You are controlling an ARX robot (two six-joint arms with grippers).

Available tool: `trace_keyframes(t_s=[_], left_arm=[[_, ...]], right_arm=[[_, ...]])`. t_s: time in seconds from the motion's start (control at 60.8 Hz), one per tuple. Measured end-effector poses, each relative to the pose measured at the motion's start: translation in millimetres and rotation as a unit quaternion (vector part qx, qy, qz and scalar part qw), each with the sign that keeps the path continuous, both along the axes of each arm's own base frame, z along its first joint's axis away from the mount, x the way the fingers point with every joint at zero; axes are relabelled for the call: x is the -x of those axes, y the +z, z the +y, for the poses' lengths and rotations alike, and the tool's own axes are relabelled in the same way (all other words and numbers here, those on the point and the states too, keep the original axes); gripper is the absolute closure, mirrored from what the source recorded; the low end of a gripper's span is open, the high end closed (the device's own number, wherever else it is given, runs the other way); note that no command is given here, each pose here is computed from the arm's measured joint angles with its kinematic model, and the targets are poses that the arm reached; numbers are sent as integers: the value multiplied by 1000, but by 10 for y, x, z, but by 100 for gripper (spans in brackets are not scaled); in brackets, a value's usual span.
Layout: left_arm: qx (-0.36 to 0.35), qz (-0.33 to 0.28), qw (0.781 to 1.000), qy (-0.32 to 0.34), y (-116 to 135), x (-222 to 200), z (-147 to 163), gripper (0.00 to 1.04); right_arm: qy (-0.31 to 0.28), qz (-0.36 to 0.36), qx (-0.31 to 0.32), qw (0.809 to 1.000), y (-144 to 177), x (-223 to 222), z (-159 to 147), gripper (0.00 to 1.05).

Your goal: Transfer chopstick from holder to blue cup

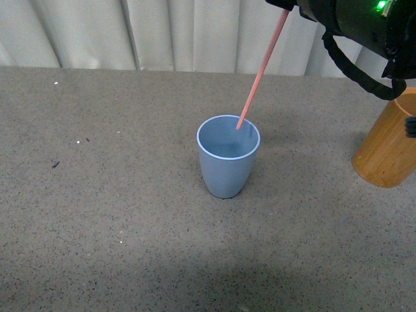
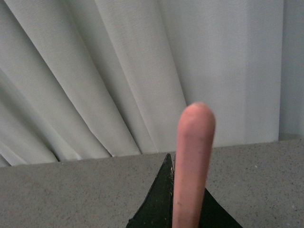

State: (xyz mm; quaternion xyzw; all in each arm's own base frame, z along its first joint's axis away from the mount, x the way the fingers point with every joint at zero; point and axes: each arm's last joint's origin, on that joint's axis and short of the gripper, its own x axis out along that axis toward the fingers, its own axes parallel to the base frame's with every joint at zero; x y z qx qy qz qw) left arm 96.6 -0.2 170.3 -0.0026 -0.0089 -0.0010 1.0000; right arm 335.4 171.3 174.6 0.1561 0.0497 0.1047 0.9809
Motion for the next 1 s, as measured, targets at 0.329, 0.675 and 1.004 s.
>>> trace_keyframes(t_s=[0.329, 0.675, 1.004], left_arm=[[0, 0, 1000, 0, 0, 0, 0, 7], [0, 0, 1000, 0, 0, 0, 0, 7], [0, 0, 1000, 0, 0, 0, 0, 7]], right_arm=[[16, 14, 19, 1000, -43, 31, 98, 64], [-82, -28, 126, 988, 201, 935, -1039, 50], [-101, -33, 154, 982, -33, 2343, -1710, 104]])
